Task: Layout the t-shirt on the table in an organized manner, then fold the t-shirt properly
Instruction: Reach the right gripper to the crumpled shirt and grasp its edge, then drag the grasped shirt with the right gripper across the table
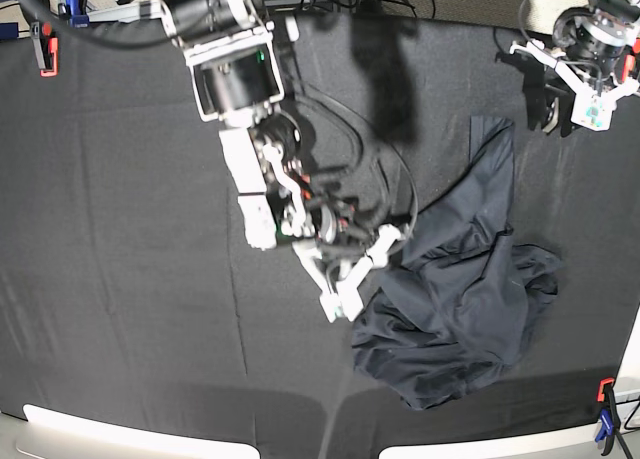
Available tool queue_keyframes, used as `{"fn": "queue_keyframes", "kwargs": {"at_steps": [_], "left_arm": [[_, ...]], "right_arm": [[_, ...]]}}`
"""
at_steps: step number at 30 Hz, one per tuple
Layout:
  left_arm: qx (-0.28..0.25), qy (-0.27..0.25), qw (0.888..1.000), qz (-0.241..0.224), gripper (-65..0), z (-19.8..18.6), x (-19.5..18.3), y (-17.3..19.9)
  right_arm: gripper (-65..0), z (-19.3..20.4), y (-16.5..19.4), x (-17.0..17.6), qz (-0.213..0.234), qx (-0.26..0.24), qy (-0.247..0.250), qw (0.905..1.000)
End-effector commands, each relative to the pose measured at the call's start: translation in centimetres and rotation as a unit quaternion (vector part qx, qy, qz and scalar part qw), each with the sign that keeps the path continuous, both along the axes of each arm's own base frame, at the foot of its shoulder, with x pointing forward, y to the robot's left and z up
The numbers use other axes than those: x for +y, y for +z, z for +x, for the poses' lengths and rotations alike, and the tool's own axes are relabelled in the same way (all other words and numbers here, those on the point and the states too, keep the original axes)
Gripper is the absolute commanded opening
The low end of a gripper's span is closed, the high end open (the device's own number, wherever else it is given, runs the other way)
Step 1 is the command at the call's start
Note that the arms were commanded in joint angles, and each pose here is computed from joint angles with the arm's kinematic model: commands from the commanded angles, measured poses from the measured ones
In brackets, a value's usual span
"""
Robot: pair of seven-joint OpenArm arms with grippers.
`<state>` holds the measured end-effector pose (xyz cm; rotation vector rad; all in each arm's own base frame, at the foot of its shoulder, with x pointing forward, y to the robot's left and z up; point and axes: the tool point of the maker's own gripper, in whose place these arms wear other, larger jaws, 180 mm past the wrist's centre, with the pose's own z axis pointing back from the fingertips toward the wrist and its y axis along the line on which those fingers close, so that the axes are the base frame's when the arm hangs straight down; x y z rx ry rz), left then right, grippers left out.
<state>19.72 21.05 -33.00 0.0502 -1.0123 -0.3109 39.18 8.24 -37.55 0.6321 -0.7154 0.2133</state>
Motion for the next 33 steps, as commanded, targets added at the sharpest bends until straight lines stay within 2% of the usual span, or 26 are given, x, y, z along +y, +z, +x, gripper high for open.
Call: {"fn": "queue_keyframes", "kwargs": {"at_steps": [1, 3, 5, 7, 9, 10, 12, 17, 22, 28, 29, 33], "left_arm": [[-0.021, -0.004, 1.000, 0.000, -50.8, 0.4, -0.1, 1.0], [-0.021, -0.004, 1.000, 0.000, -50.8, 0.4, -0.1, 1.0], [-0.021, -0.004, 1.000, 0.000, -50.8, 0.4, -0.1, 1.0], [-0.021, -0.004, 1.000, 0.000, -50.8, 0.4, -0.1, 1.0], [-0.021, -0.004, 1.000, 0.000, -50.8, 0.4, -0.1, 1.0], [-0.021, -0.004, 1.000, 0.000, -50.8, 0.4, -0.1, 1.0], [-0.021, -0.004, 1.000, 0.000, -50.8, 0.4, -0.1, 1.0], [-0.021, -0.003, 1.000, 0.000, -50.8, 0.4, -0.1, 1.0], [-0.021, -0.004, 1.000, 0.000, -50.8, 0.4, -0.1, 1.0], [-0.022, -0.003, 1.000, -0.006, -50.8, 0.4, -0.1, 1.1], [-0.027, -0.003, 1.000, -0.013, -50.8, 0.5, -0.3, 1.3], [-0.053, -0.002, 0.998, -0.046, -50.8, 0.9, -0.8, 2.3]], "right_arm": [[-64.6, 1.4, 2.1, 0.4, 0.005, -0.037, 0.002, 0.9993], [-65.0, 1.5, 1.6, -0.1, -0.024, -0.044, 0.004, 0.9988], [-65.0, 1.3, 0.7, -1.1, -0.074, -0.044, 0.014, 0.9962], [-65.0, 1.0, -0.2, -2.4, -0.136, -0.036, 0.026, 0.9897], [-65.0, 1.0, -0.5, -4.0, -0.197, -0.035, 0.032, 0.9793], [-65.0, 1.1, -0.4, -4.6, -0.219, -0.039, 0.031, 0.9744], [-65.0, 1.5, 0.4, -5.9, -0.235, -0.047, 0.025, 0.9704], [-65.0, 1.9, 1.7, -13.2, -0.307, -0.053, -0.002, 0.9501], [-65.0, 0.4, 1.7, -21.3, -0.389, -0.036, -0.023, 0.9202], [-65.0, -2.1, 2.6, -31.6, -0.438, -0.015, -0.100, 0.8932], [-65.0, -2.6, 2.9, -33.1, -0.435, -0.009, -0.115, 0.8929], [-65.0, -4.1, 3.5, -37.5, -0.397, 0.014, -0.172, 0.9013]]}}
